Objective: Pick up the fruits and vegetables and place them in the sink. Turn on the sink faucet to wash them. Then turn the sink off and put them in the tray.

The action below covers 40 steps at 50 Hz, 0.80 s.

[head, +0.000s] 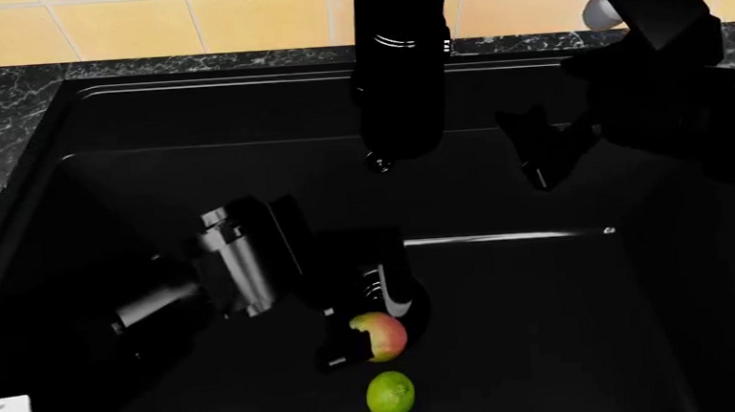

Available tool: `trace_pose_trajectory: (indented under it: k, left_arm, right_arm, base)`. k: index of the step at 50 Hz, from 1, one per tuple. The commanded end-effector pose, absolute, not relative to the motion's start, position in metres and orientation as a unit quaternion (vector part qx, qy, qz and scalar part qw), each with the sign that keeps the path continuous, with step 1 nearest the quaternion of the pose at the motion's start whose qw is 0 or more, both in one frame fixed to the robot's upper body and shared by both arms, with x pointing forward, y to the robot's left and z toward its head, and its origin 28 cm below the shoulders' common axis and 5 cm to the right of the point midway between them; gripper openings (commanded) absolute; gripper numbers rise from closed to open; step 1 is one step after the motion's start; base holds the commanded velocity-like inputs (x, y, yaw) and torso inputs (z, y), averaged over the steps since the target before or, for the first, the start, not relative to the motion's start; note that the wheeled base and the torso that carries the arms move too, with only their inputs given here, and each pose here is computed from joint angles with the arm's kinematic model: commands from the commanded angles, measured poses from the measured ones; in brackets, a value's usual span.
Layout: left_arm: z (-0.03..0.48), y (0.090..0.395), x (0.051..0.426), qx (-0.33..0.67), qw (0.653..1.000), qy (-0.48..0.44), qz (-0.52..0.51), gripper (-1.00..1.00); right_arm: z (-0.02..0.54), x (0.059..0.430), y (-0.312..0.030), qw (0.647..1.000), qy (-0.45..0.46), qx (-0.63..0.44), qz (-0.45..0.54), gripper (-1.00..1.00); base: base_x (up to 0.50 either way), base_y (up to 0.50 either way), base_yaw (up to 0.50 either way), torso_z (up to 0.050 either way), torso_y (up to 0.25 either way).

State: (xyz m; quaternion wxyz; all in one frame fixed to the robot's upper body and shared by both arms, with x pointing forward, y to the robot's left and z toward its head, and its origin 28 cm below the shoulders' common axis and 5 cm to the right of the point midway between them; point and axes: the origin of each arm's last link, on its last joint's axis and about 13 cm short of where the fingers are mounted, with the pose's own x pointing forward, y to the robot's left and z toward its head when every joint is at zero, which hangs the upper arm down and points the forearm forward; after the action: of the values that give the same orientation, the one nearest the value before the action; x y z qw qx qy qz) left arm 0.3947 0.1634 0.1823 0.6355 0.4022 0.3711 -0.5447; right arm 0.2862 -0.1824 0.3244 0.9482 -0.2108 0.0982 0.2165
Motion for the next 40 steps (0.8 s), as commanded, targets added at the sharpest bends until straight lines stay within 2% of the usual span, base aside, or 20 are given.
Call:
trace_pose_trajectory:
  k: [1,21,22,40]
  left_arm:
    - [0.172,0.162,0.396,0.402,0.627,0.388,-0.543,1.0]
    - [0.162,0.158,0.397,0.404,0.618,0.406,-0.538,1.0]
    - [0.163,0.159,0.397,0.403,0.62,0.404,-0.538,-1.0]
    - [0.192,0.175,0.38,0.406,0.655,0.376,-0.514,-1.0]
  right_arm:
    - [0.324,0.286,-0.183,0.948,0.098,-0.211,0.216,1.0]
    - [0.324,0.286,-0.182,0.948,0.099,-0.21,0.217,1.0]
    - [0.324,0.286,-0.182,0.948,0.099,-0.21,0.217,1.0]
    - [0.328,0.285,-0.183,0.942,0.116,-0.231,0.215,1.0]
  base:
    - [0.0,0.0,0.0,0.0,0.0]
    - [0.0,0.0,0.0,0.0,0.0]
    - [0.0,0.0,0.0,0.0,0.0]
    - [0.0,0.0,0.0,0.0,0.0]
